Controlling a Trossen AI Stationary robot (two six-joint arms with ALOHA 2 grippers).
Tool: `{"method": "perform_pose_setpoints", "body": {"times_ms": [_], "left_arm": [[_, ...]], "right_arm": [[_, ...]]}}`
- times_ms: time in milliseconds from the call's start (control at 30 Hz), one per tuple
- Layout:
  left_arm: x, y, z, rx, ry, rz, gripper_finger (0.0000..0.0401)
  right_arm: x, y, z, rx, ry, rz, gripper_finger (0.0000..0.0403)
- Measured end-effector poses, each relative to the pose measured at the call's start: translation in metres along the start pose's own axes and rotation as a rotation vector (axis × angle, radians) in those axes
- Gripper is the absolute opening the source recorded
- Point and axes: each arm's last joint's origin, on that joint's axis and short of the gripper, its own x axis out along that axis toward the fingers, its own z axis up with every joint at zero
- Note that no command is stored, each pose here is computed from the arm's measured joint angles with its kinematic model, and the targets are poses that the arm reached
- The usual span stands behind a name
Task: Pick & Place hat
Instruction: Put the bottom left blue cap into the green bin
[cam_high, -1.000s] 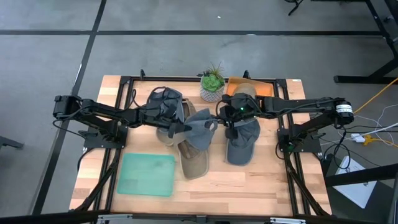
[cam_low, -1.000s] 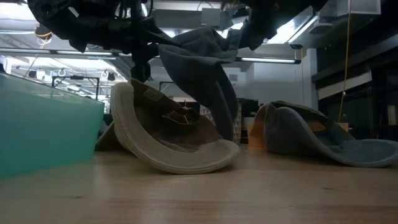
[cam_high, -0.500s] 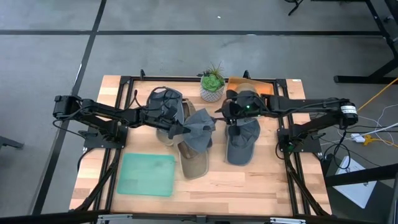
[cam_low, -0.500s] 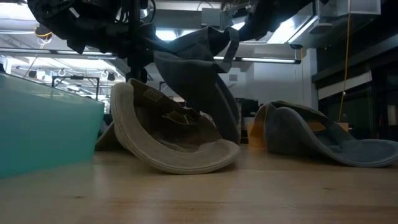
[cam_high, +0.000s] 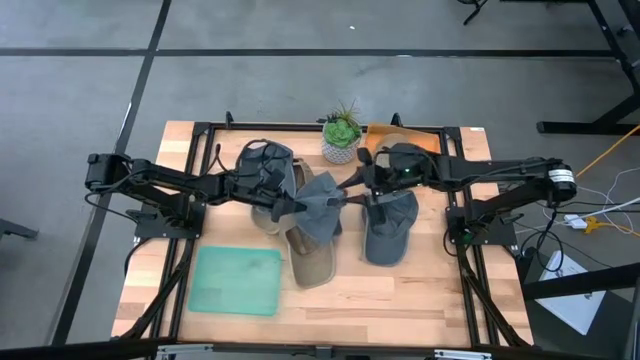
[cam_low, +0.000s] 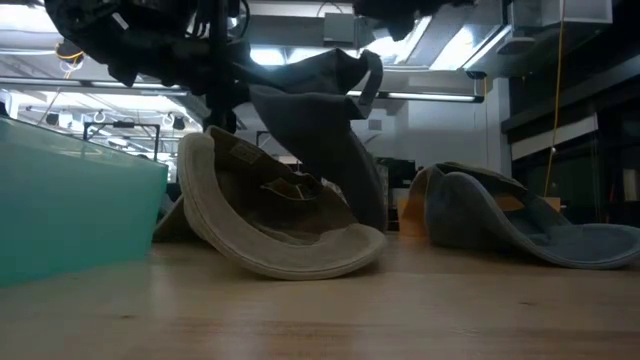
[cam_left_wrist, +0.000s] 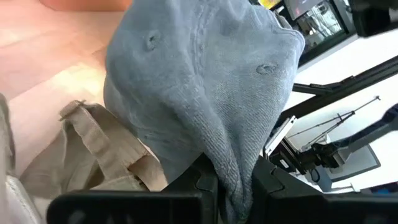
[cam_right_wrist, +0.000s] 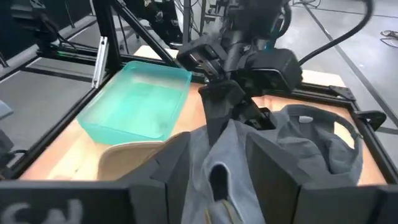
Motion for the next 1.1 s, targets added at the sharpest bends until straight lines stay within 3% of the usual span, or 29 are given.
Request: {"method": "perform_pose_setpoints", "body": {"times_ms": [433, 567, 800, 1100], "left_arm": [[-0.001, 0.001, 0.007, -0.001, -0.044, -0.016, 0.0031], [-0.001, -0.001, 0.008, 0.002, -0.055, -0.029, 0.0031], [-0.001, 0.000, 0.008, 0.002, -0.076, -0.013, 0.0032], [-0.002, 0.004, 0.013, -0.030, -0.095, 0.001, 0.0051]], "right_arm": [[0.062, -0.005, -0.034, 0.020, 0.070, 0.016, 0.0072], [0.078, -0.007, -0.052, 0.047, 0.149, -0.028, 0.0056], [0.095, -0.006, -0.072, 0.114, 0.219, -0.011, 0.0044], [0.114, -0.005, -0.083, 0.183, 0.163, 0.100, 0.0044]]}}
